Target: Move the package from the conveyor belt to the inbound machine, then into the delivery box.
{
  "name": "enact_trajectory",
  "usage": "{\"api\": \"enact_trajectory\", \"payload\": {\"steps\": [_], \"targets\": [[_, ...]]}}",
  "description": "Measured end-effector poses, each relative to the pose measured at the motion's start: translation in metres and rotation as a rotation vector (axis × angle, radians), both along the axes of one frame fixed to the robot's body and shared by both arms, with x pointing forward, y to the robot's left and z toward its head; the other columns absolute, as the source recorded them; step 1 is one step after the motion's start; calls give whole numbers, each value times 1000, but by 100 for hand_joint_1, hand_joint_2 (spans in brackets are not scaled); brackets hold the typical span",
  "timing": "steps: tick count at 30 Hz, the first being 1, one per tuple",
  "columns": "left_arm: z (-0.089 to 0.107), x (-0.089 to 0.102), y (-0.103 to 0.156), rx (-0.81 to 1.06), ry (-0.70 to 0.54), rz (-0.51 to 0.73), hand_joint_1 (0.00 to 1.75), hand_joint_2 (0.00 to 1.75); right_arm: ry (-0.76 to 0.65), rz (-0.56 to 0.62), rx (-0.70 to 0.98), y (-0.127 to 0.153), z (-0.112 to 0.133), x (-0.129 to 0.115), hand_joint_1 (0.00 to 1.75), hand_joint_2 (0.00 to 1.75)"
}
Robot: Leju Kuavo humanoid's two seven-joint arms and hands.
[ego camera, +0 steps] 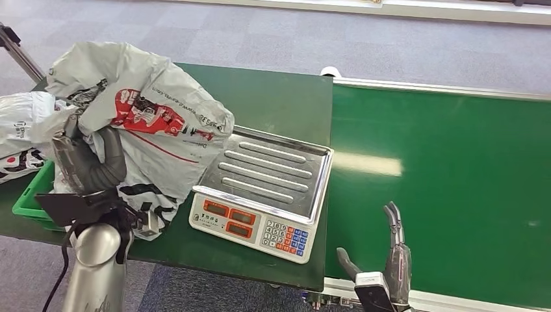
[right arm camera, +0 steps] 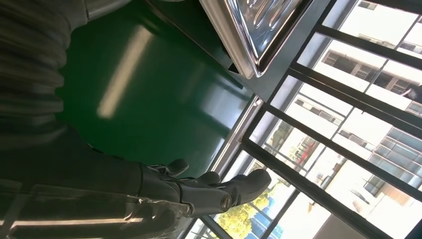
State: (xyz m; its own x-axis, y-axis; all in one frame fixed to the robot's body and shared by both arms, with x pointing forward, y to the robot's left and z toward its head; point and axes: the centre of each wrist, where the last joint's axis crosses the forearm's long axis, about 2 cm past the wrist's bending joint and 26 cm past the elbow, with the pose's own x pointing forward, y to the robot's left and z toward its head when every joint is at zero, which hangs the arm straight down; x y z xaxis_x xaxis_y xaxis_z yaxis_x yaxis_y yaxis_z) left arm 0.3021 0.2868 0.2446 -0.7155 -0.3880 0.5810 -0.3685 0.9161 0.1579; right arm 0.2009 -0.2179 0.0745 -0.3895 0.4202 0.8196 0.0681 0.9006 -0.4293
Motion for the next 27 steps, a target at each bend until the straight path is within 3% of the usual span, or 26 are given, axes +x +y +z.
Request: {"api": "enact_trajectory", "payload": {"steps": [4,11,16,24,25,26,27], "targets": [[7,14,19,42,30,171,175,175,1,-3,10,0,1,1,0,175],[17,55,103,91,141,459,174,175,7,0,37,1,0,4,0,175],[14,78,154,180,314,724,175,175,3,23,48,6,2,12,0,175],[10,104,222,254,554,978,173,175,9,56,58,14,4,20,0,175],[10,105,227,257,576,992,168,175,10,59,58,14,4,21,0,175],[10,106,231,257,595,1002,125,175,10,61,58,15,4,21,0,175],[10,107,233,257,604,1006,109,175,9,62,58,15,4,22,0,175]]}}
